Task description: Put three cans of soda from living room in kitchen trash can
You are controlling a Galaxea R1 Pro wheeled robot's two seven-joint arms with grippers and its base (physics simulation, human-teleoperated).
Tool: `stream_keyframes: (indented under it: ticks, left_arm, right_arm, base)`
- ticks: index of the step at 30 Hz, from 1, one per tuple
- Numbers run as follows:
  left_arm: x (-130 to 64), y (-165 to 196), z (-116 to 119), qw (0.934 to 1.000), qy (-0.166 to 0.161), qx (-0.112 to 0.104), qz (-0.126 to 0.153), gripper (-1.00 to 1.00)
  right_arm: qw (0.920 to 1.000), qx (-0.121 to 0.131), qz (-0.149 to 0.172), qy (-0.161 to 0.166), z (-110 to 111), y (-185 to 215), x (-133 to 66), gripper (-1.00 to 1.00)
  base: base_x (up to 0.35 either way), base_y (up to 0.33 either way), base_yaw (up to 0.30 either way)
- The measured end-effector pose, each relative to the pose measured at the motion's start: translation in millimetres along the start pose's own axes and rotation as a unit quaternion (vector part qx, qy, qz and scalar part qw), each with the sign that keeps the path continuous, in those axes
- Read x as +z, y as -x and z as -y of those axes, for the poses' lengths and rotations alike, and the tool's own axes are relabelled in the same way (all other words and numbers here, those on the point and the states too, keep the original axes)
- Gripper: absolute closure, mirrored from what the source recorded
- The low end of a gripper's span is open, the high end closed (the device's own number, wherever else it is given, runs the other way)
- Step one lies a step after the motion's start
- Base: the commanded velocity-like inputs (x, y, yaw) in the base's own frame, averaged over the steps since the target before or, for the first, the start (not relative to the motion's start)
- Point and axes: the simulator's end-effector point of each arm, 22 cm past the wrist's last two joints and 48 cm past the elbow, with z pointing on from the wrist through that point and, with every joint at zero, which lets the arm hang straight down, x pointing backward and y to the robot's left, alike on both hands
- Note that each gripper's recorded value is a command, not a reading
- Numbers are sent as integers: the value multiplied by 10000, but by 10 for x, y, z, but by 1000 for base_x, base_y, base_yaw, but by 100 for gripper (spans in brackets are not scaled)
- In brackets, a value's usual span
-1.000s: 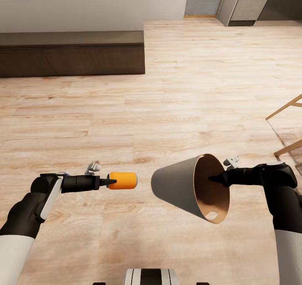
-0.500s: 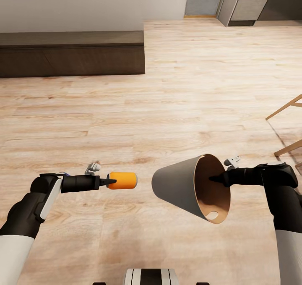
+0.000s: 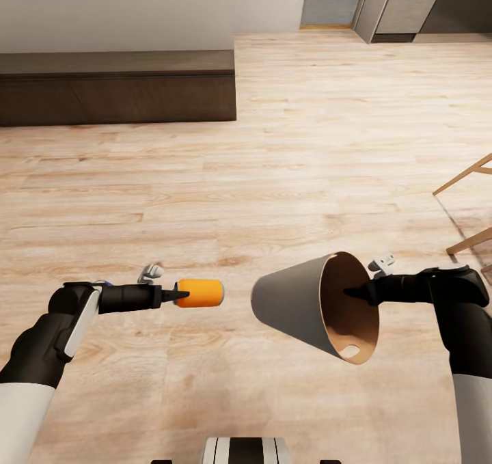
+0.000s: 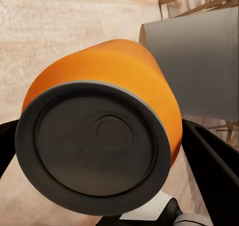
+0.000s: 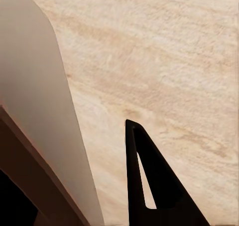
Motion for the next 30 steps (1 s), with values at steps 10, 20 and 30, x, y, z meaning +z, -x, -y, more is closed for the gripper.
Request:
stream_keyframes:
  ticks: [10,20,30]
  left_arm:
    - [-93,26,163,9990,-441,-43,-14,100]
    - [-435,73,284,9929,-1170,-199,-93,100]
    - [-529,285,120,9929,-1138,-359,0,100]
  right_arm:
    - [9999,11,-107,-103,207,-91,-150,100]
    - [9999,-138,-45,-60,326,-138,-241,100]
    - [9998,11,-177,-111,477,-261,-269,100]
  base:
    - [0,0,0]
    - [0,0,0]
    - [0,0,0]
